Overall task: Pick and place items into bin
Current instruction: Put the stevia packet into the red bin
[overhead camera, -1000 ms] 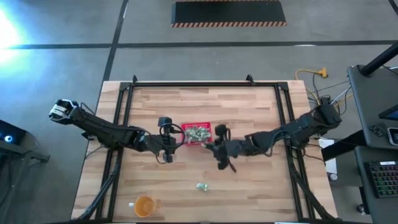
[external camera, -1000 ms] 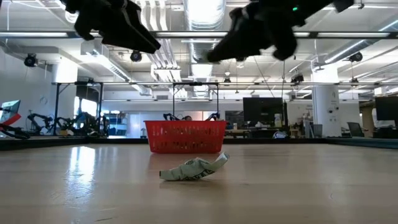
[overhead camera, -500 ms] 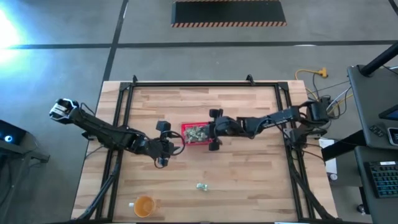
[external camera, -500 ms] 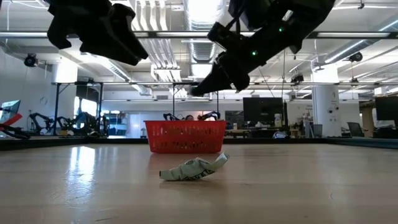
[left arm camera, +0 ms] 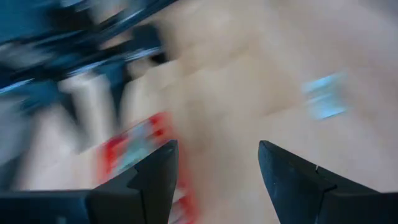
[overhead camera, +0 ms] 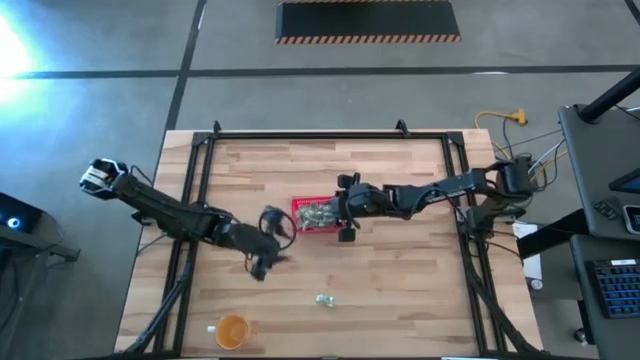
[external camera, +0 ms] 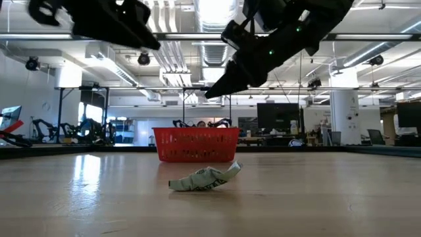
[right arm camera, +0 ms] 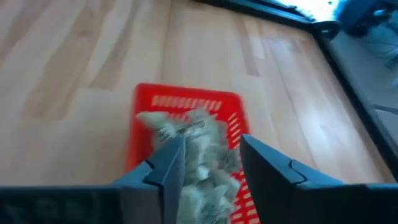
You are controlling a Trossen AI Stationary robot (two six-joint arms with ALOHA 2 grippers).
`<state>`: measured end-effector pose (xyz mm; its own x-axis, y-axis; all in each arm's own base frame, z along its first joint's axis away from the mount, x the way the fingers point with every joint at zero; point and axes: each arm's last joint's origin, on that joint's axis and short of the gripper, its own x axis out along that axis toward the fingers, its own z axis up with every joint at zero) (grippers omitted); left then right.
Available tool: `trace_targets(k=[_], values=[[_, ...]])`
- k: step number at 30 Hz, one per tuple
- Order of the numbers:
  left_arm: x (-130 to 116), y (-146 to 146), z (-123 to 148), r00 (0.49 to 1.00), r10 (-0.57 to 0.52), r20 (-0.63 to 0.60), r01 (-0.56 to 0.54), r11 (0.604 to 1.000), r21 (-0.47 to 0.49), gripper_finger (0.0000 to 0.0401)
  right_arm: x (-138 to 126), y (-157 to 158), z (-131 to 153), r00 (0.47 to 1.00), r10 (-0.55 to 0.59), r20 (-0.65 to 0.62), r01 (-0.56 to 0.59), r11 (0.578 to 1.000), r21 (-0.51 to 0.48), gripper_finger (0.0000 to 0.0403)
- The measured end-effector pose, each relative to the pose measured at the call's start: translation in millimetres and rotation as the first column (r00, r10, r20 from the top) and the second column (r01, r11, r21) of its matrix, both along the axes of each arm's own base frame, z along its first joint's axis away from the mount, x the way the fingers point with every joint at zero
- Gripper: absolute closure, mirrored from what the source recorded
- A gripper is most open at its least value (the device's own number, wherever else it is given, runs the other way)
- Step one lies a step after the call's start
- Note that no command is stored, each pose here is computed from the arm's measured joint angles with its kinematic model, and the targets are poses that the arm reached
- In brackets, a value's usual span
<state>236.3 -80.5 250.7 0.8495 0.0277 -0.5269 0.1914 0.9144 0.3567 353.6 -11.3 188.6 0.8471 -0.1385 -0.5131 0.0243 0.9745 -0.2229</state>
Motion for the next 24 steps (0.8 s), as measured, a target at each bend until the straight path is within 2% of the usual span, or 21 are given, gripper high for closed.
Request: trace_targets(k=[3, 7, 11, 15, 20, 24], values=[[5.6, -8.9, -6.4, 0.981, -0.193, 0.035, 0.196, 0.975, -0.107, 0.0196, -6.8, 9.1, 6.1, 0.997, 0.064, -0.036, -0.063, 0.998, 0.029, 0.0247], [17.3, -18.8, -20.5, 0.933, -0.342, 0.110, 0.356, 0.920, -0.164, 0.0196, -19.6, 24.2, 14.0, 0.979, 0.179, -0.100, -0.168, 0.979, 0.116, 0.0244], [35.7, -26.1, -42.9, 0.921, -0.376, 0.100, 0.387, 0.909, -0.151, 0.0196, -34.4, 41.8, 18.9, 0.953, 0.245, -0.178, -0.200, 0.951, 0.237, 0.0250], [57.0, -35.0, -65.6, 0.911, -0.401, 0.094, 0.411, 0.898, -0.159, 0.0196, -49.4, 60.4, 15.8, 0.919, 0.265, -0.291, -0.161, 0.928, 0.337, 0.0258], [76.9, -43.1, -97.0, 0.901, -0.433, 0.022, 0.429, 0.883, -0.193, 0.0196, -59.5, 82.7, 12.6, 0.892, 0.283, -0.353, -0.134, 0.910, 0.392, 0.0266], [90.3, -48.6, -108.8, 0.875, -0.483, 0.000, 0.468, 0.847, -0.251, 0.0196, -63.5, 96.4, 12.5, 0.884, 0.306, -0.355, -0.147, 0.900, 0.411, 0.0273]])
